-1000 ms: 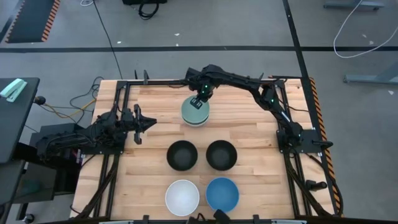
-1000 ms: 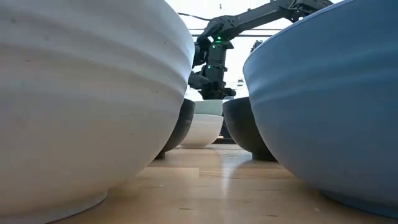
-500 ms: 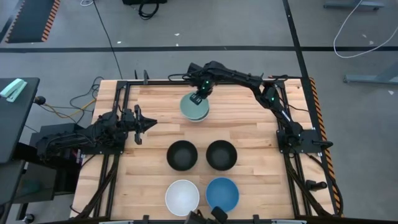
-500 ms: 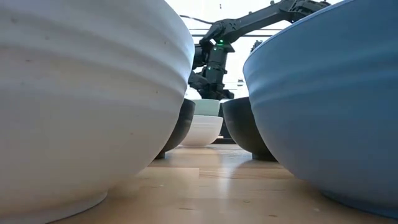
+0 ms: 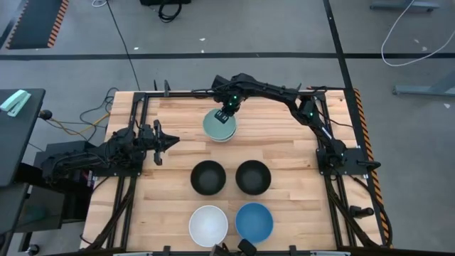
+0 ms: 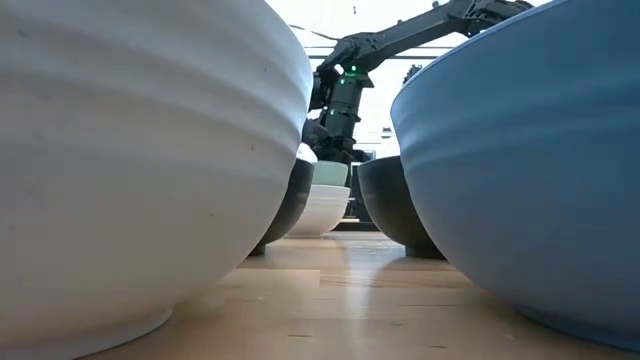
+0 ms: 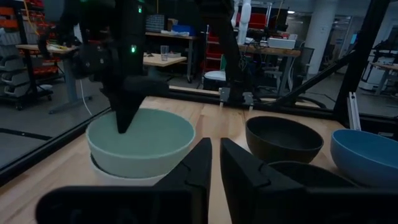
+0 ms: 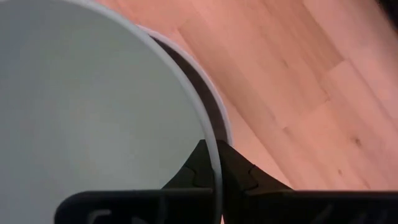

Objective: Nest bowls inside each other
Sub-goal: Stack the light green bowl on top of the top white bowl

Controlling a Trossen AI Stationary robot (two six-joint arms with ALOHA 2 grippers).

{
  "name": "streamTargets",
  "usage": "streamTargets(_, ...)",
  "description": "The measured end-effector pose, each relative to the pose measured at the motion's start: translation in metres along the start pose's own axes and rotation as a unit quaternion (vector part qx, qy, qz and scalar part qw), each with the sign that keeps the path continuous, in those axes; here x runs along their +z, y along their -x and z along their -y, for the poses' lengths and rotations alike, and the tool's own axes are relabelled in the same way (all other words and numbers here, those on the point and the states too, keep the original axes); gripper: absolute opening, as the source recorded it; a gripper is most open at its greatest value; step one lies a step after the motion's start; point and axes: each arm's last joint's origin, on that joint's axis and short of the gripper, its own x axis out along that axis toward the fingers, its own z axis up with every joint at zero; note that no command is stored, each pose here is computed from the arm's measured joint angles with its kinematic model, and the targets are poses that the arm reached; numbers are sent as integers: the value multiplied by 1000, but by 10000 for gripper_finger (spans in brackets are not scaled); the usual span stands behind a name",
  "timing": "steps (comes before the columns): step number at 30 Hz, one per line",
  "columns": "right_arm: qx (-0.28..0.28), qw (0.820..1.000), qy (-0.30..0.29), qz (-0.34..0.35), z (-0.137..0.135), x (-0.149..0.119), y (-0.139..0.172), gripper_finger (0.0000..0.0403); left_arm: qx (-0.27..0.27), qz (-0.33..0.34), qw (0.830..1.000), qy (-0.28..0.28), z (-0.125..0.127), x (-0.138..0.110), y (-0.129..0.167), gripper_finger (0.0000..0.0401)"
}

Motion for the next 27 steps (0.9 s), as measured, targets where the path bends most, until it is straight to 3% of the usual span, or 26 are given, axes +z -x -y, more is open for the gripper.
streamTargets(15,6,1000,2,-6,4,-3,-13,9,0,0,1000,0,0,0,0,35)
streamTargets(27,-7,1000,-11,-2,5,-3,-12,66,0,0,1000,0,0,0,0,40)
